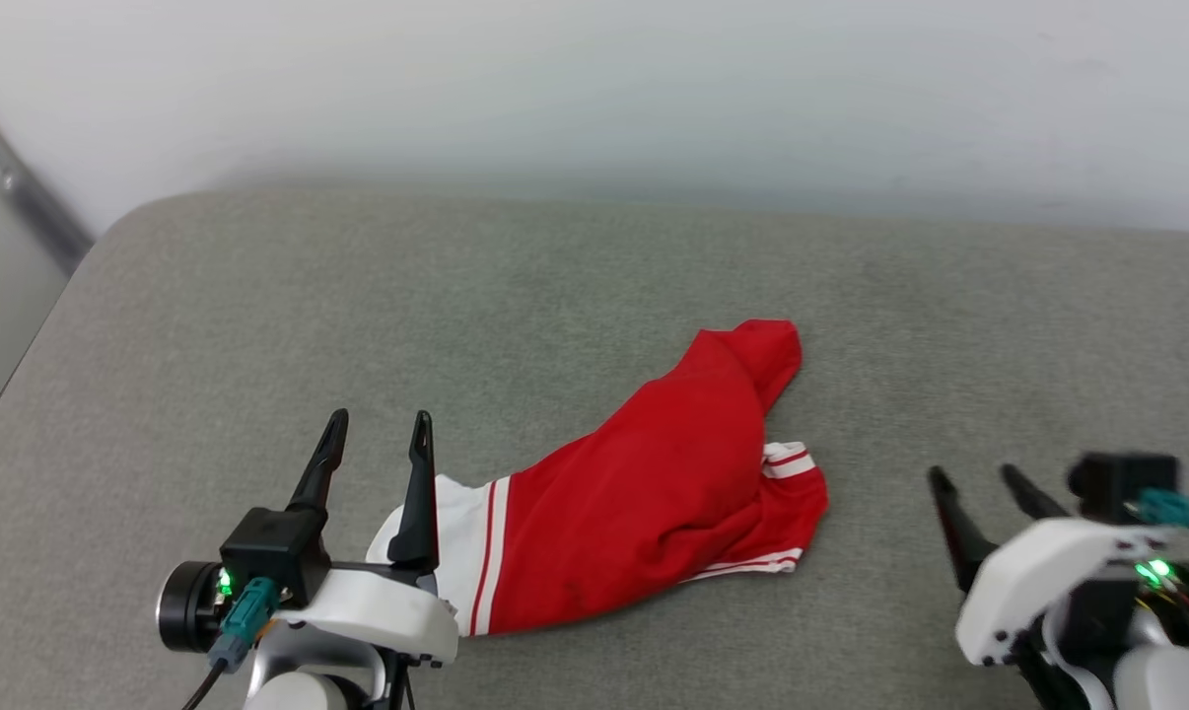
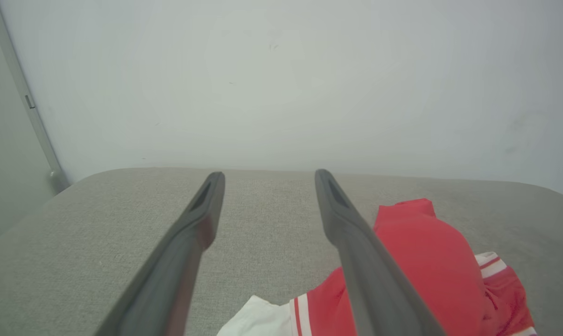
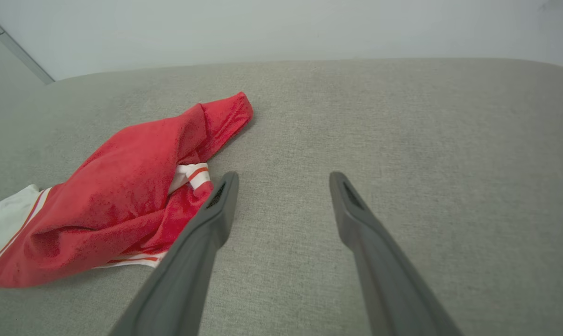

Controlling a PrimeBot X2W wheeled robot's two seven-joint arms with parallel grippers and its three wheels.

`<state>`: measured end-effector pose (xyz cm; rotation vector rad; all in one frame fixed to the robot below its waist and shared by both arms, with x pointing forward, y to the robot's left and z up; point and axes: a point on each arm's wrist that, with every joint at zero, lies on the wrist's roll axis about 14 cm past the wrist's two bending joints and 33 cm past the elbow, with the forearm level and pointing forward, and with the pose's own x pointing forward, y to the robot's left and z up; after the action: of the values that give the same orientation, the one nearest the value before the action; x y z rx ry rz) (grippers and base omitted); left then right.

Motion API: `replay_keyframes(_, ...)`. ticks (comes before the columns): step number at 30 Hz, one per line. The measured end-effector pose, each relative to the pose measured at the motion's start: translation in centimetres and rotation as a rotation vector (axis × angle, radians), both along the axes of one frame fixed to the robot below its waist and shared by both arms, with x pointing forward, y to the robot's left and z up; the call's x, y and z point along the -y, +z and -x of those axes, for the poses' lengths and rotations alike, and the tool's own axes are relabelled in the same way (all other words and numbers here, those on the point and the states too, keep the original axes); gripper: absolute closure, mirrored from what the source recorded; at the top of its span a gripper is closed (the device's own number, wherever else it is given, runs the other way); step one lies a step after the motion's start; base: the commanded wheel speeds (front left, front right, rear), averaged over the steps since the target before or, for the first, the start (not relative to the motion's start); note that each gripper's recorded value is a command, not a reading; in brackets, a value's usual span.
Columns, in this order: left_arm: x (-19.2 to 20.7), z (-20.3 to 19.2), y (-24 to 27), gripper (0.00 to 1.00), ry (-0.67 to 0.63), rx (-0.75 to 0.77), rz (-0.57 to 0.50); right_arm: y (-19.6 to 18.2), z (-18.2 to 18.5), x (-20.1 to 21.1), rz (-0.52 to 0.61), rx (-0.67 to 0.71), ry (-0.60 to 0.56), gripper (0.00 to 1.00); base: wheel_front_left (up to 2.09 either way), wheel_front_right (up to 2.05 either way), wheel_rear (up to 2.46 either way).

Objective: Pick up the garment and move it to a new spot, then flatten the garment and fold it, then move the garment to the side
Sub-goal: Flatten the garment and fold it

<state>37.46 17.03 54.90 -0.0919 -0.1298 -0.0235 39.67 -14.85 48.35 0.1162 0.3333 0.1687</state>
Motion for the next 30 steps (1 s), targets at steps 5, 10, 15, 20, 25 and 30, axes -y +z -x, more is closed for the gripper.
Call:
replay_keyframes(5, -0.5, -0.4, -0.4, 0.0, 0.019, -0.001, 0.012, -2.9, -1.6, -4.3, 0.05, -0.218, 0.172, 0.0, 0.0, 0.0, 0.0)
replay_keyframes(10, -1.0, -0.9, -1.0, 0.0, 0.034, -0.009, 0.02, -6.3, -2.4, -7.3, 0.114, -0.404, 0.312, 0.0, 0.0, 0.0, 0.0)
replay_keyframes(15, -1.6, -1.0, -2.0, 0.0, 0.057, -0.033, 0.021, -9.5, -2.6, -8.7, 0.152, -0.519, 0.377, 0.0, 0.0, 0.0, 0.0)
replay_keyframes(20, -2.6, -0.7, -3.5, 0.0, 0.087, -0.077, 0.019, -12.0, -2.6, -9.4, 0.148, -0.612, 0.398, 0.43, 0.0, 0.0, 0.0)
replay_keyframes(25, -2.7, -0.7, -3.9, 0.0, 0.087, -0.086, 0.014, -11.8, -3.1, -8.9, 0.11, -0.586, 0.367, 1.0, 0.0, 0.0, 0.0)
replay_keyframes(30, -2.0, -0.9, -3.8, 0.0, 0.056, -0.085, 0.005, -9.3, -4.1, -6.6, 0.064, -0.456, 0.28, 1.0, 0.0, 0.0, 0.0)
